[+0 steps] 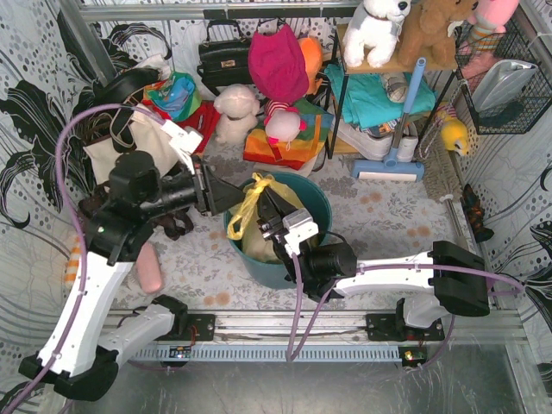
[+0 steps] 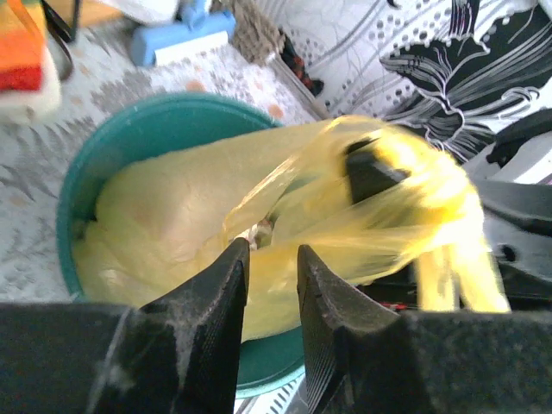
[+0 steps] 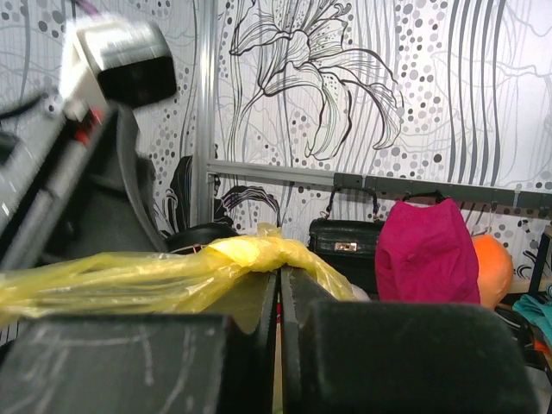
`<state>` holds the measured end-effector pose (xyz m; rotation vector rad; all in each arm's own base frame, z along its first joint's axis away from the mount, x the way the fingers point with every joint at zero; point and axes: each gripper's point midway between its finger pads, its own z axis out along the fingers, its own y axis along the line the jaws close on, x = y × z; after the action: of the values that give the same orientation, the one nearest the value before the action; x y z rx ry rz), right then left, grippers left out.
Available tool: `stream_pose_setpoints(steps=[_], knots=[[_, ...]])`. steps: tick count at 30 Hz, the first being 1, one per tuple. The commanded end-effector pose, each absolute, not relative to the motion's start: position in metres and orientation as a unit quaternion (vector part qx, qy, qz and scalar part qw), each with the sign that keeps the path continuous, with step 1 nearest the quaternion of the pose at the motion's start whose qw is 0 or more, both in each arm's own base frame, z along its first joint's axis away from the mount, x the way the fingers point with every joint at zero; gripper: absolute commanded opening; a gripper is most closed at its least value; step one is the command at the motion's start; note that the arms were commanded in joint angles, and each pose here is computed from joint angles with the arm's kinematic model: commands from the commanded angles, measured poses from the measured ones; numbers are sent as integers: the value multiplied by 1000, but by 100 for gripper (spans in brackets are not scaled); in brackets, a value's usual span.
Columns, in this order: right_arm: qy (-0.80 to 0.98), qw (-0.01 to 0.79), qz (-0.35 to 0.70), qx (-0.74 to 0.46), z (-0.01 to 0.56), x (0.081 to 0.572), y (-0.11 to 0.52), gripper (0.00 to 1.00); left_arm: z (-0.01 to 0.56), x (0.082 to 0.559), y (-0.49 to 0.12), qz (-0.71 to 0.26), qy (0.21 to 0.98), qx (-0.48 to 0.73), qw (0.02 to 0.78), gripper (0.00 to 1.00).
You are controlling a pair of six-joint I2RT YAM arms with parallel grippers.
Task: Tie the trash bag
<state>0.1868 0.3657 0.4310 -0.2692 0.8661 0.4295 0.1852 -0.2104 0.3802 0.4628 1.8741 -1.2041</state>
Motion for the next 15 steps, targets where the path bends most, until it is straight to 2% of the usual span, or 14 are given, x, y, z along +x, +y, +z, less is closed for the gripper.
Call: stream_pose_setpoints(steps=[1, 9, 15], knots=[[397, 881, 238, -98, 449, 180, 355, 0, 412, 190, -190, -421, 743, 180, 489, 39], [400, 881, 233, -101, 447, 182, 357, 0, 448, 197, -176, -398, 733, 140, 533, 43], [402, 880, 234, -99, 446, 182, 359, 0, 470, 204, -195, -479, 701, 97, 519, 48]])
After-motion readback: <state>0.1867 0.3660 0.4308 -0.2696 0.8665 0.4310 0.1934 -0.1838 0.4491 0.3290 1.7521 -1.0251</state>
